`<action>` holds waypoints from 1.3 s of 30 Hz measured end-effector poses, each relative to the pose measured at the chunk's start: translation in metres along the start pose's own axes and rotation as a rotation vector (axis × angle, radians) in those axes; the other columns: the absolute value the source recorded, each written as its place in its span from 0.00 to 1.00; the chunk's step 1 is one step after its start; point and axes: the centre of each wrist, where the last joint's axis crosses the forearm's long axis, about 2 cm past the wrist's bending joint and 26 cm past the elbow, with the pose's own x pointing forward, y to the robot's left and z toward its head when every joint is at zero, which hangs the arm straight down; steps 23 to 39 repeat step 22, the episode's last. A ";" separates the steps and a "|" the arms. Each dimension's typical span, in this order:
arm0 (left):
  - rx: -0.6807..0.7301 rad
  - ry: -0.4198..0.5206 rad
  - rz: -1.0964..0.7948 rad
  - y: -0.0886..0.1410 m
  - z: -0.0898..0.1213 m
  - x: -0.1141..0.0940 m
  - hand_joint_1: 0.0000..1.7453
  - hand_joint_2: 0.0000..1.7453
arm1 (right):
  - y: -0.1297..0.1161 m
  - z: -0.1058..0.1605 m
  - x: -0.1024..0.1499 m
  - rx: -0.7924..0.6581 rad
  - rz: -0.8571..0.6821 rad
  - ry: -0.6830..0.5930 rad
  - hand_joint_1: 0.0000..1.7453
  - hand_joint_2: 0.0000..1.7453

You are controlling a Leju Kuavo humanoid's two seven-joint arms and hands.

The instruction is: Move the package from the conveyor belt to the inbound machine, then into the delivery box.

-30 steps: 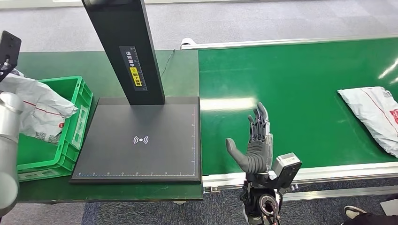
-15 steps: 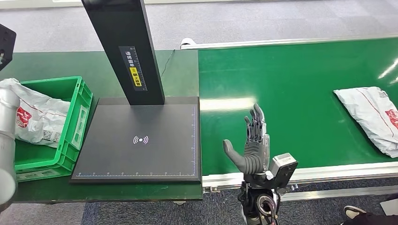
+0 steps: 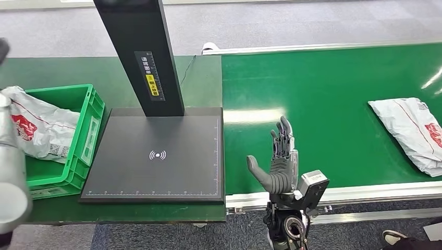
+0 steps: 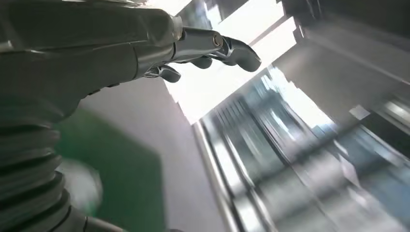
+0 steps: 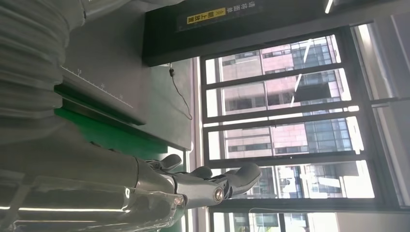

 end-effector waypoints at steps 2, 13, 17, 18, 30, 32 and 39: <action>-0.065 -0.042 0.261 -0.036 0.040 -0.008 0.00 1.00 | 0.000 0.000 0.000 0.000 0.009 0.005 0.00 0.00; -0.325 -0.013 0.761 -0.121 0.240 0.009 0.00 1.00 | -0.004 0.006 -0.002 -0.011 0.062 0.041 0.00 1.00; -0.468 0.020 0.938 -0.138 0.301 0.022 0.00 1.00 | -0.006 0.017 -0.005 -0.027 0.085 0.075 0.00 1.00; -0.494 0.035 0.957 -0.141 0.315 0.024 0.00 1.00 | -0.006 0.021 -0.006 -0.033 0.088 0.085 0.00 1.00; -0.559 0.104 0.980 -0.147 0.358 0.028 0.00 1.00 | -0.008 0.036 -0.009 -0.048 0.101 0.121 0.00 1.00; -0.559 0.104 0.980 -0.147 0.358 0.028 0.00 1.00 | -0.008 0.036 -0.009 -0.048 0.101 0.121 0.00 1.00; -0.559 0.104 0.980 -0.147 0.358 0.028 0.00 1.00 | -0.008 0.036 -0.009 -0.048 0.101 0.121 0.00 1.00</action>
